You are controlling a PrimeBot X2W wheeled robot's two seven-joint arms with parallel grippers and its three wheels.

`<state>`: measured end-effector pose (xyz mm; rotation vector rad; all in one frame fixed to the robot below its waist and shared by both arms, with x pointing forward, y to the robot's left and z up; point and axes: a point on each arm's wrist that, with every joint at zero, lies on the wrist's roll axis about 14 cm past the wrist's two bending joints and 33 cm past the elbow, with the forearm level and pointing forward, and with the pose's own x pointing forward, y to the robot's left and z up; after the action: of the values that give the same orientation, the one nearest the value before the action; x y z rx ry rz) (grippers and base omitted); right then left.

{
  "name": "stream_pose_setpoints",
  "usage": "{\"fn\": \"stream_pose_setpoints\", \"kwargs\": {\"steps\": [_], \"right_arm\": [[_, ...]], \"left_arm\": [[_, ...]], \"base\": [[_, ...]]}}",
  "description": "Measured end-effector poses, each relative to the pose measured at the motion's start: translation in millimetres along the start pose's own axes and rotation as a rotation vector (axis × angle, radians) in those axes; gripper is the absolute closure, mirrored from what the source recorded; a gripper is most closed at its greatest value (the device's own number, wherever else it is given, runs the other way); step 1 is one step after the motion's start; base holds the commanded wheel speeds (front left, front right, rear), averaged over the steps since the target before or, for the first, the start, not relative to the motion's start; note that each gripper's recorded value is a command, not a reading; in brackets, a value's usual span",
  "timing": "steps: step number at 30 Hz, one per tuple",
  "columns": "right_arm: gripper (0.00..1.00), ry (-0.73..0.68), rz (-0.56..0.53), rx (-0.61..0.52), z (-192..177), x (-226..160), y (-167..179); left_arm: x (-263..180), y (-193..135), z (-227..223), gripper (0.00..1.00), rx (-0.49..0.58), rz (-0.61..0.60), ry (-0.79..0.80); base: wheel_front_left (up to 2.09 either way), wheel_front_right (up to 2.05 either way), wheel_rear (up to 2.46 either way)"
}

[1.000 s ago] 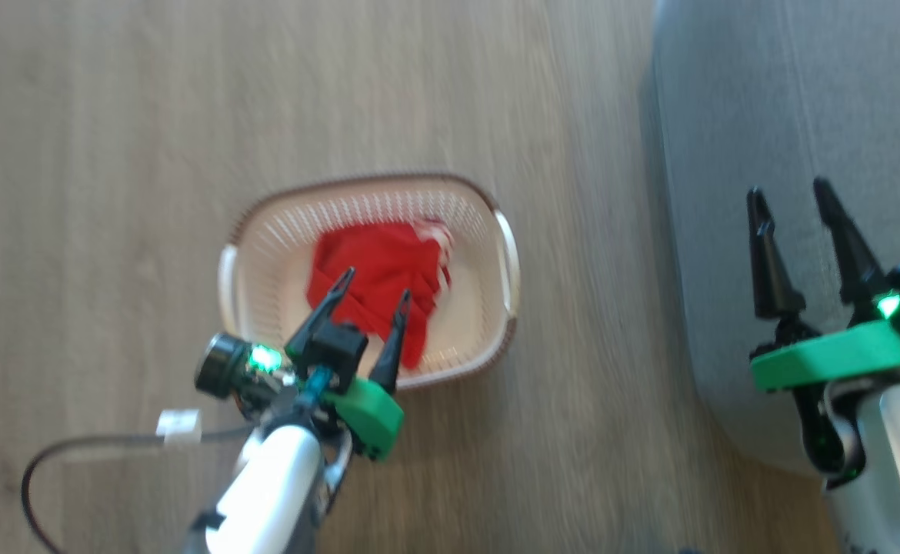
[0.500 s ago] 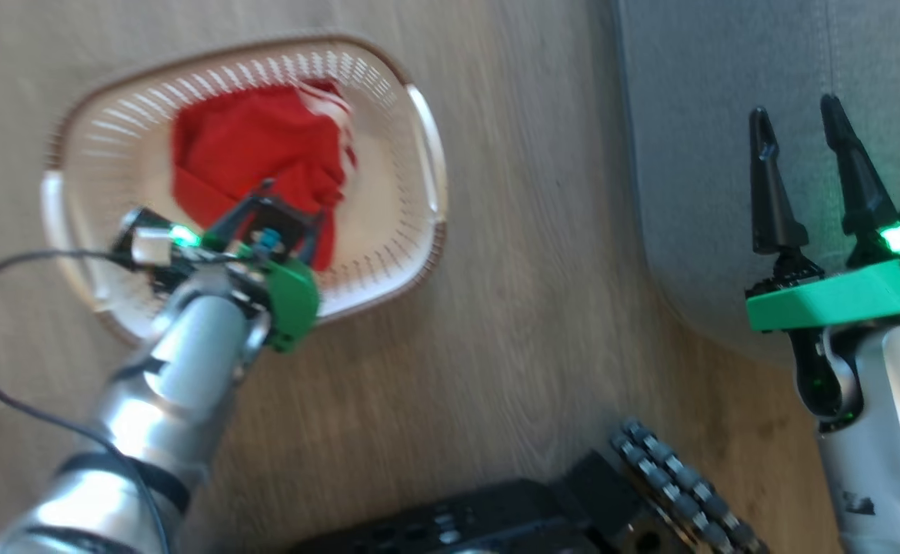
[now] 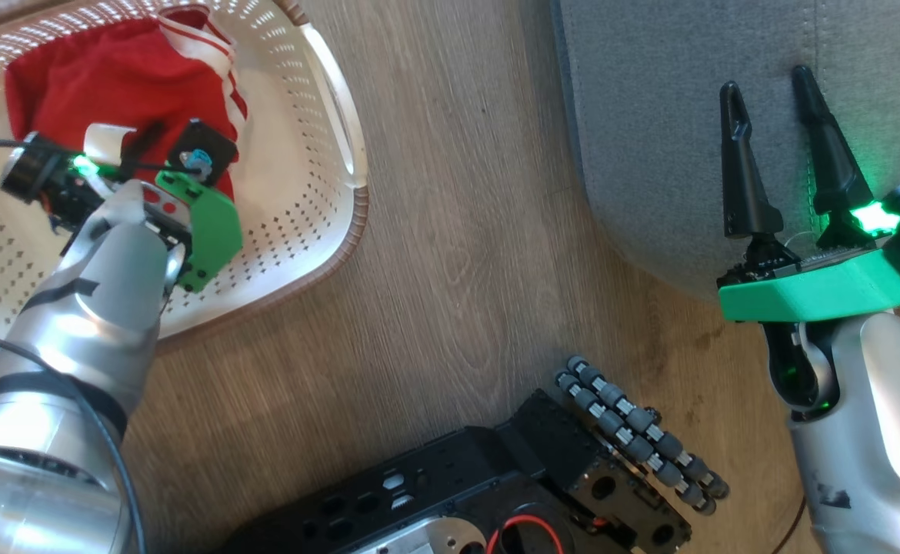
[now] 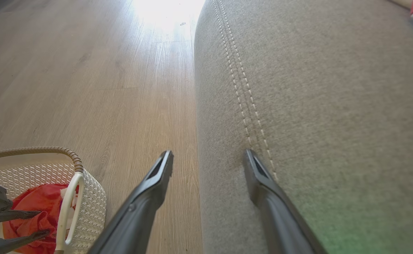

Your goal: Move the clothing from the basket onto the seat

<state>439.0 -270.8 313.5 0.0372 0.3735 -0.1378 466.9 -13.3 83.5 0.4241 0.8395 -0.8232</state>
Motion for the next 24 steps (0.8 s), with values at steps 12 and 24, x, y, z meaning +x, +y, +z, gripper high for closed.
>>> {"fn": "stream_pose_setpoints", "kwargs": {"steps": [12, 24], "right_arm": [[0.00, -0.001, 0.003, -0.004, -5, 3, 2], [0.00, -0.002, 0.014, -0.014, -8, 6, 5]], "left_arm": [[12, 47, -4, 0.00, 0.059, 0.164, 0.087], [13, 35, -38, 0.00, 0.003, 0.063, 0.248]], "base": [[0.00, 0.00, 0.00], [0.00, 0.00, 0.00]]}}
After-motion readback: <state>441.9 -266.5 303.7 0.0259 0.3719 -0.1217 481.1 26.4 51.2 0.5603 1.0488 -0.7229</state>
